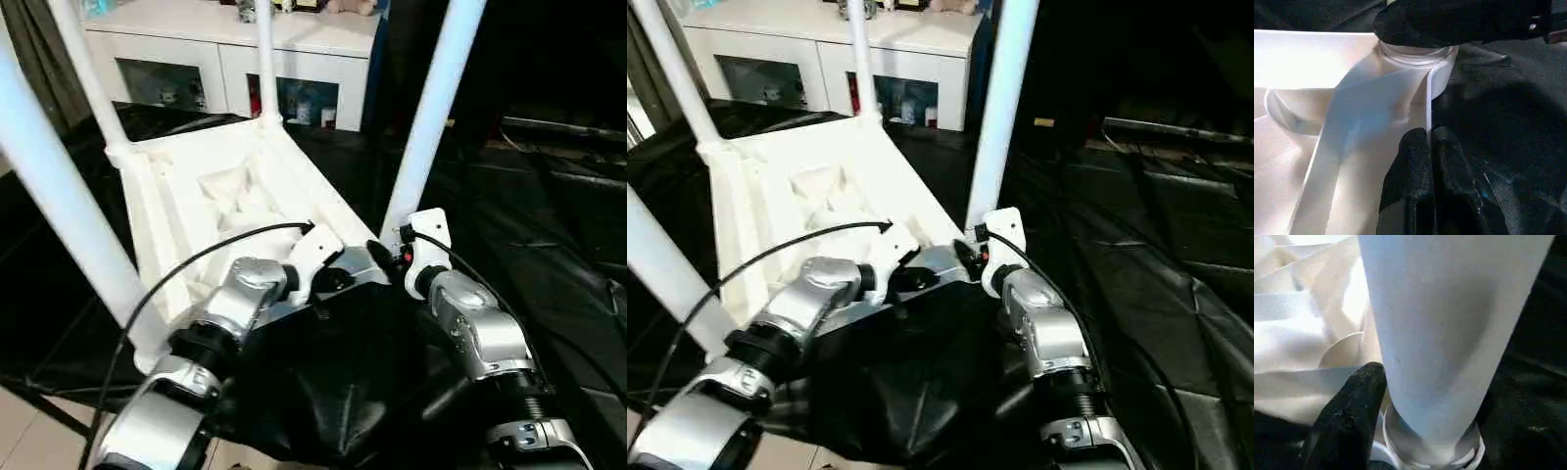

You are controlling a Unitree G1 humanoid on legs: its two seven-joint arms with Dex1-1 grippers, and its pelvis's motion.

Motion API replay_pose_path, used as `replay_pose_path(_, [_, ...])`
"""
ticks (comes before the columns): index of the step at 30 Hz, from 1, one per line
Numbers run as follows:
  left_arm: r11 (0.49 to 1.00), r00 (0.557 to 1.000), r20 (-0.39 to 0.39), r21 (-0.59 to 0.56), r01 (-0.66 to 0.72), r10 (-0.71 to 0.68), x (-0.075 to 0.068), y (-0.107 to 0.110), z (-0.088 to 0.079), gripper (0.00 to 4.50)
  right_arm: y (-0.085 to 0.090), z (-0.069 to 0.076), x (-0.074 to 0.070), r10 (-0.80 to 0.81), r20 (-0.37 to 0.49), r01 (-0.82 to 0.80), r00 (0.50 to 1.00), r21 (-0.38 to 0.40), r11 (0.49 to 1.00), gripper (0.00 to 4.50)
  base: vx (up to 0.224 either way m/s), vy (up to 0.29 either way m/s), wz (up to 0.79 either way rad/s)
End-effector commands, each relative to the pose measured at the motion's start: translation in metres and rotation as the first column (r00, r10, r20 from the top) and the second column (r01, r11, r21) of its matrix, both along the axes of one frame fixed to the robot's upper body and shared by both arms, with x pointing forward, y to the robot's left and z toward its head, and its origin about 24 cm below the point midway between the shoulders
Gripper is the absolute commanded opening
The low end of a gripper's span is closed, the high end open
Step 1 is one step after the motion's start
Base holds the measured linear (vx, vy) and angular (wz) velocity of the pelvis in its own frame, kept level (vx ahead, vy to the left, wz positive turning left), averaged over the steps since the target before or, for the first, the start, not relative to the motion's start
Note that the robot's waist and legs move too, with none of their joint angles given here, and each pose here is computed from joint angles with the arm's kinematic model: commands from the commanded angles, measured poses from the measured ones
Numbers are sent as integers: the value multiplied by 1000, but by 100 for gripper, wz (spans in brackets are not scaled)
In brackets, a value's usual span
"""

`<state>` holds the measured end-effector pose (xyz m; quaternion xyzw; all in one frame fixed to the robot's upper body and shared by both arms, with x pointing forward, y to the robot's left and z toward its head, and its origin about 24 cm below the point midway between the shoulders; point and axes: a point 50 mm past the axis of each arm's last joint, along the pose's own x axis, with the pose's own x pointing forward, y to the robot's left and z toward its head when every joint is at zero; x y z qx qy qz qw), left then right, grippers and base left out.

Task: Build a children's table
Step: Rotate leg to tighten

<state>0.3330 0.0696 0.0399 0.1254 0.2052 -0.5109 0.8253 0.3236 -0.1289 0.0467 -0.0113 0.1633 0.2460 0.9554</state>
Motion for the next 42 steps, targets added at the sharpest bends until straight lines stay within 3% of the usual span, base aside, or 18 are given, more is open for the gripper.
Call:
replay_pose_path(1, [997,997,4,-26,74,-74,-5,-4,0,0,43,-1,-21,369,-27,-367,929,55,929,300,0,0,0])
replay_pose_path(6, [989,989,-26,-21,145,-146,-9,12,-1,0,24,6,-32,510,-17,-509,860,45,860,300,0,0,0])
replay_pose_path(9, [957,955,-71,-47,286,-289,-18,26,2,0,3,12,-43,607,-47,-606,793,43,795,300,0,0,0])
replay_pose_path(15, [904,888,-169,-69,422,-427,-33,48,5,0,-16,15,-55,705,-120,-706,699,37,707,300,0,0,0])
replay_pose_path(21, [883,858,-210,-93,460,-469,-40,55,6,0,-15,16,-59,746,-140,-748,651,47,662,300,0,0,0])
replay_pose_path(22, [883,858,-209,-95,461,-470,-41,55,6,0,-14,16,-60,753,-145,-755,642,51,654,275,0,0,0])
replay_pose_path(30, [889,868,-195,-98,447,-457,-41,52,9,0,-6,13,-59,776,-155,-777,611,68,626,228,0,0,0])
replay_pose_path(34, [910,894,-169,-86,406,-415,-37,52,9,0,-6,13,-56,752,-139,-753,644,61,655,216,0,0,0])
replay_pose_path(35, [927,914,-152,-80,368,-376,-33,51,9,0,-6,12,-53,723,-131,-723,678,53,689,215,0,0,0])
replay_pose_path(36, [957,950,-119,-68,281,-288,-25,49,7,0,-6,8,-46,645,-122,-647,754,33,762,214,0,0,0])
replay_pose_path(39, [993,990,-76,-44,112,-115,-11,45,5,0,-8,-3,-29,417,-108,-420,902,-6,907,206,0,0,0])
replay_pose_path(42, [999,998,-51,-33,-25,23,-1,37,2,0,-10,-12,-15,160,-107,-163,981,-13,987,200,0,0,0])
